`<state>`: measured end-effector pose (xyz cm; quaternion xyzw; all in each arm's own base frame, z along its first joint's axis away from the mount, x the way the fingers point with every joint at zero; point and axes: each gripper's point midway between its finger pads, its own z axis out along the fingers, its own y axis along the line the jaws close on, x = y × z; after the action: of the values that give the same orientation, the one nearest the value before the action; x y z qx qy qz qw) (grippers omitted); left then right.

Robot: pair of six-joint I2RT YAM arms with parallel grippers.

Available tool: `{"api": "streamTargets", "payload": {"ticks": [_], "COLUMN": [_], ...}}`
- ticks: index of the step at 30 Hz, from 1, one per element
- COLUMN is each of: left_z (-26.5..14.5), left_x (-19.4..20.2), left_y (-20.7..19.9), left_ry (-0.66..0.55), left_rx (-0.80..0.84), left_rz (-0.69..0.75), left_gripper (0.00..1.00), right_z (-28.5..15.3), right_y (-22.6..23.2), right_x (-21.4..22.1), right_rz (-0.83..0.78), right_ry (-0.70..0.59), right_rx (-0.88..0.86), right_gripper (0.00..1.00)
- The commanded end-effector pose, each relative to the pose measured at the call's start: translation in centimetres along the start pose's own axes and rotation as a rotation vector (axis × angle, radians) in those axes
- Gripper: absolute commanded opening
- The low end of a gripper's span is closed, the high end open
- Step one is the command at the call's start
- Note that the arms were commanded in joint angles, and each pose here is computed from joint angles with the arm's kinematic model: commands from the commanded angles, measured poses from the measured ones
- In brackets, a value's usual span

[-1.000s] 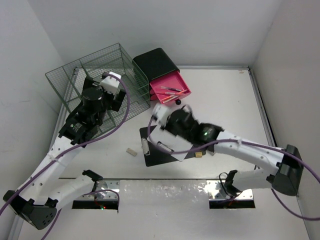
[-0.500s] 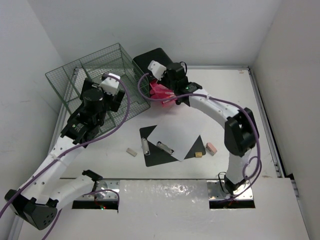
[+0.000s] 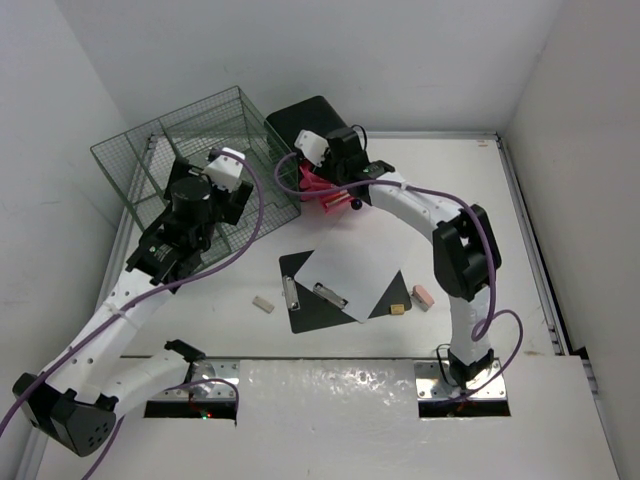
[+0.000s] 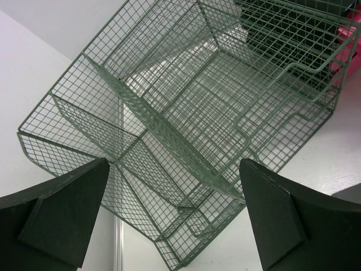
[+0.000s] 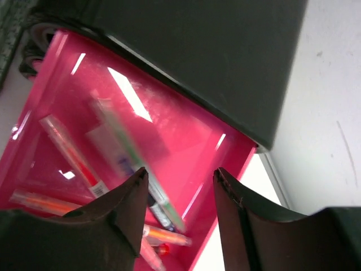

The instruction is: Organize the desk

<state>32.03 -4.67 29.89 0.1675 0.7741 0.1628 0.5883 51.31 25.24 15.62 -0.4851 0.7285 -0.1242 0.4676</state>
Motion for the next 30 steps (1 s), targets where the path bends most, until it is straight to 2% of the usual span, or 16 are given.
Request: {"api": "streamTargets", "payload": {"ticks": [1,4,7,8,12,16,19,20,22,24,26,30], "left_z": [0.1,0.1,0.1,0.1,0.0,-0.1,-0.2,-0.2,-0.1,-0.2,-0.2,-0.2], "left_x": [-0.9,-0.9,-0.9,-0.9,-0.9,-1.0,-1.1,-1.0,-0.9,-1.1,-1.1,-1.1], "left_y": [0.6,0.6,0.5,0.5,0.5,0.6,0.4,0.3,0.3,0.4,0.5,0.5], "left_ry": [-0.038,-0.039,-0.038,-0.040,-0.043,-0.048,-0.053,-0.051,-0.049,-0.053,-0.053,-0.052], "left_rx": [-0.017,-0.014,-0.012,-0.010,-0.008,-0.006,0.003,0.007,0.005,0.003,0.000,0.002], "left_rz": [-0.020,-0.020,-0.019,-0.020,-0.020,-0.024,-0.024,-0.023,-0.023,-0.024,-0.025,-0.023], "left_gripper": [1.00,1.00,1.00,1.00,1.00,1.00,1.00,1.00,1.00,1.00,1.00,1.00], "right_z": [-1.7,-3.6,-6.8,-7.6,-10.3,-11.4,-11.5,-11.9,-11.7,-11.3,-10.4,-8.9], "right_y": [-3.5,-5.3,-6.9,-6.8,-2.6,1.9,3.7,3.9,5.0,5.8,6.7,7.0], "right_x": [-2.5,-3.9,-5.4,-5.6,-5.1,-0.9,1.5,1.5,2.5,3.3,4.3,4.7], "right_rz": [0.028,0.062,0.186,0.283,0.508,0.683,0.768,0.789,0.809,0.827,0.831,0.836], "right_ry": [-0.043,-0.074,-0.138,-0.162,-0.267,-0.201,-0.170,-0.184,-0.177,-0.147,-0.104,-0.085], "right_rx": [0.089,0.132,0.164,0.159,0.025,-0.040,-0.025,-0.028,-0.039,-0.043,-0.053,-0.048], "right_gripper": [0.49,0.50,0.51,0.53,0.62,0.61,0.47,0.38,0.31,0.34,0.44,0.46]}}
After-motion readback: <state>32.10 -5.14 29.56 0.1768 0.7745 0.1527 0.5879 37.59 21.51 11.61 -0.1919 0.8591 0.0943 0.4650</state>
